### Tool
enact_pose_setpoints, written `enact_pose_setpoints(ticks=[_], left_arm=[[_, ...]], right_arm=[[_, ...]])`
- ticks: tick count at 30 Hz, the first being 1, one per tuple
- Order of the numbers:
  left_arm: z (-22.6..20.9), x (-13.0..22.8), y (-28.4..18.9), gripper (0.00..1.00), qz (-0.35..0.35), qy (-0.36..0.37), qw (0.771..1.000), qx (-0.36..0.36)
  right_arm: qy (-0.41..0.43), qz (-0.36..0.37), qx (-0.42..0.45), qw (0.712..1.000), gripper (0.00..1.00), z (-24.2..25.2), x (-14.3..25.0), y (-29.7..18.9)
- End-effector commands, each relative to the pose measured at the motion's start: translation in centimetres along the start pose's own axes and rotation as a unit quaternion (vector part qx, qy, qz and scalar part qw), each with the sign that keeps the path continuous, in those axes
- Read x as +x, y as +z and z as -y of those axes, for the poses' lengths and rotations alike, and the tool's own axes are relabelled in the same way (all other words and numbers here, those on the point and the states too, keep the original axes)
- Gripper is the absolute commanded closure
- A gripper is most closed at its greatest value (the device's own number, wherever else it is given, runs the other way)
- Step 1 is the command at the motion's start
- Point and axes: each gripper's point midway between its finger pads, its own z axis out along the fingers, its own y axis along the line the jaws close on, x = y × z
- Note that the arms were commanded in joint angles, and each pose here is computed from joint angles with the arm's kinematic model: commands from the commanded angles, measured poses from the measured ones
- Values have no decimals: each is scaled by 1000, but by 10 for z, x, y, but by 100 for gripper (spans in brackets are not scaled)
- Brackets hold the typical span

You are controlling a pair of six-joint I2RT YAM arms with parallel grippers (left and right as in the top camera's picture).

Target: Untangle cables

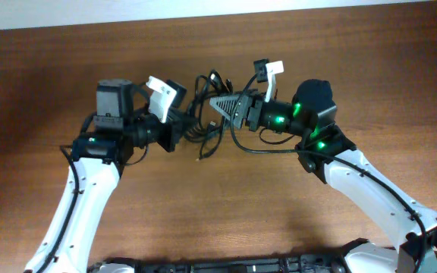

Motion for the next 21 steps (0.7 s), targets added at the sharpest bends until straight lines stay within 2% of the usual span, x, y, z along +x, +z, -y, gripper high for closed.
enact_pose_setpoints(ticks=[1,3,6,8,10,11,13,14,16,17,18,20,21], left_arm=[[38,-1,9,100,-4,67,996,57],[55,2,17,100,-12,81,994,77],[64,3,21,100,-16,91,992,88],[64,3,21,100,-14,116,989,88],[56,4,22,100,-19,116,991,66],[58,4,22,100,-18,123,990,71],[88,6,21,100,-8,165,976,141],[93,10,23,100,-14,166,975,148],[107,30,19,100,-41,178,966,183],[120,40,12,100,-47,185,956,222],[123,50,9,100,-62,186,953,232],[124,60,5,100,-82,176,952,236],[117,65,7,100,-98,177,955,215]], right_arm=[[-2,62,42,997,37,10,-25,-3],[0,72,52,996,37,14,-28,-3],[44,71,49,995,37,14,-26,-3],[121,12,72,990,38,29,4,-3],[135,-14,55,989,38,22,13,-2],[168,-1,58,984,38,24,8,-2],[158,38,37,986,38,14,-12,-1],[150,53,35,987,38,14,-18,-1],[150,109,73,980,37,35,-39,-11],[144,157,92,973,37,49,-63,-28],[133,191,99,968,37,58,-84,-45],[112,244,127,955,37,80,-115,-85],[66,255,162,951,38,95,-125,-106]])
